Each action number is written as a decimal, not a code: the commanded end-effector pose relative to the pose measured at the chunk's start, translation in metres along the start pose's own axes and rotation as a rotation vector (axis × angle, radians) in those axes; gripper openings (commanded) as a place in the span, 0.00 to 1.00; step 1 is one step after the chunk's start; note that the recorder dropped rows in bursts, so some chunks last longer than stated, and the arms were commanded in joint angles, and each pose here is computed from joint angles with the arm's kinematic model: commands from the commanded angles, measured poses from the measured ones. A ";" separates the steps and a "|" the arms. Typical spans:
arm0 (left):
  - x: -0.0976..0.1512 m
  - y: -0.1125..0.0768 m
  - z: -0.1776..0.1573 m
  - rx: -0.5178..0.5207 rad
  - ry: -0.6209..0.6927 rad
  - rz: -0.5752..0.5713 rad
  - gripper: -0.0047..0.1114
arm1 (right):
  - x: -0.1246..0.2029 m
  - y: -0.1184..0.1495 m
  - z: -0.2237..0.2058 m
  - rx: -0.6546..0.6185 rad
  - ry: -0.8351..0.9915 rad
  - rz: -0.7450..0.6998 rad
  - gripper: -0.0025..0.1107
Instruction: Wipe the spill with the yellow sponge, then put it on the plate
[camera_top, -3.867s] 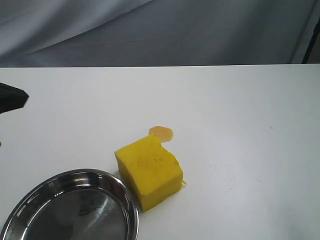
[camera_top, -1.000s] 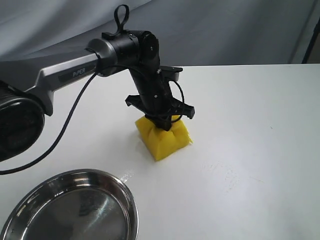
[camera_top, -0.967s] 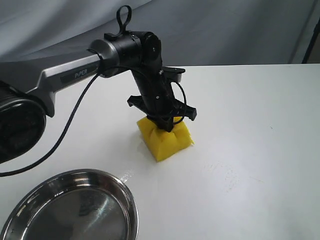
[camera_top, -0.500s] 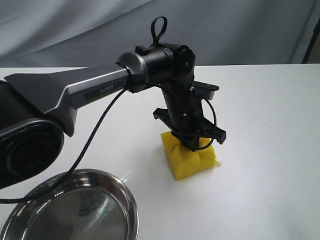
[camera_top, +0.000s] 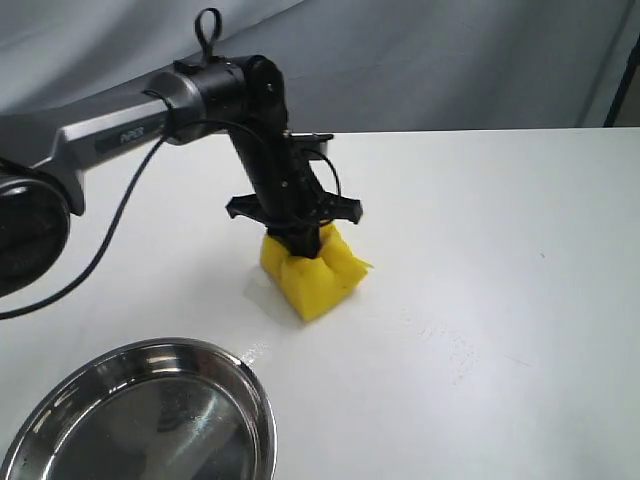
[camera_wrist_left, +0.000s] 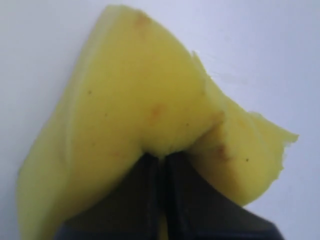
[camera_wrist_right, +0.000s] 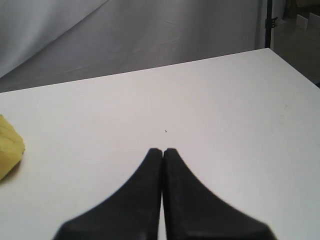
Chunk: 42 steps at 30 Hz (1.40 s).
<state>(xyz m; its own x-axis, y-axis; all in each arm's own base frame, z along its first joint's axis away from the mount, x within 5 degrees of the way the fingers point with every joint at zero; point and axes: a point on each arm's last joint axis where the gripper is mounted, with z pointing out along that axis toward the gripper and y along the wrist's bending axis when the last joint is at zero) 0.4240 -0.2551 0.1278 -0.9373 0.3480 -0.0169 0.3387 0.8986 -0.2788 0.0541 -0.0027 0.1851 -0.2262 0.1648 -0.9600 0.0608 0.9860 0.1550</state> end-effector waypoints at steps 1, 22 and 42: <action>-0.004 0.061 0.003 -0.153 0.016 -0.064 0.04 | 0.001 -0.001 0.000 0.008 -0.003 -0.006 0.02; 0.046 -0.117 0.054 -0.107 0.104 0.336 0.04 | 0.001 -0.001 0.000 0.008 -0.003 -0.006 0.02; 0.018 -0.052 0.036 -0.194 0.043 0.181 0.04 | 0.001 -0.001 0.000 0.008 -0.003 -0.006 0.02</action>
<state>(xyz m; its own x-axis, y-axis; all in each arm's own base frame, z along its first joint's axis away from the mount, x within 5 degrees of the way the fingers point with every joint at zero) 0.3504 -0.3499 0.1259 -0.8141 0.5795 -0.0373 0.5749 0.7951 -0.1931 0.0541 -0.0027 0.1851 -0.2262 0.1648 -0.9600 0.0608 0.9860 0.1550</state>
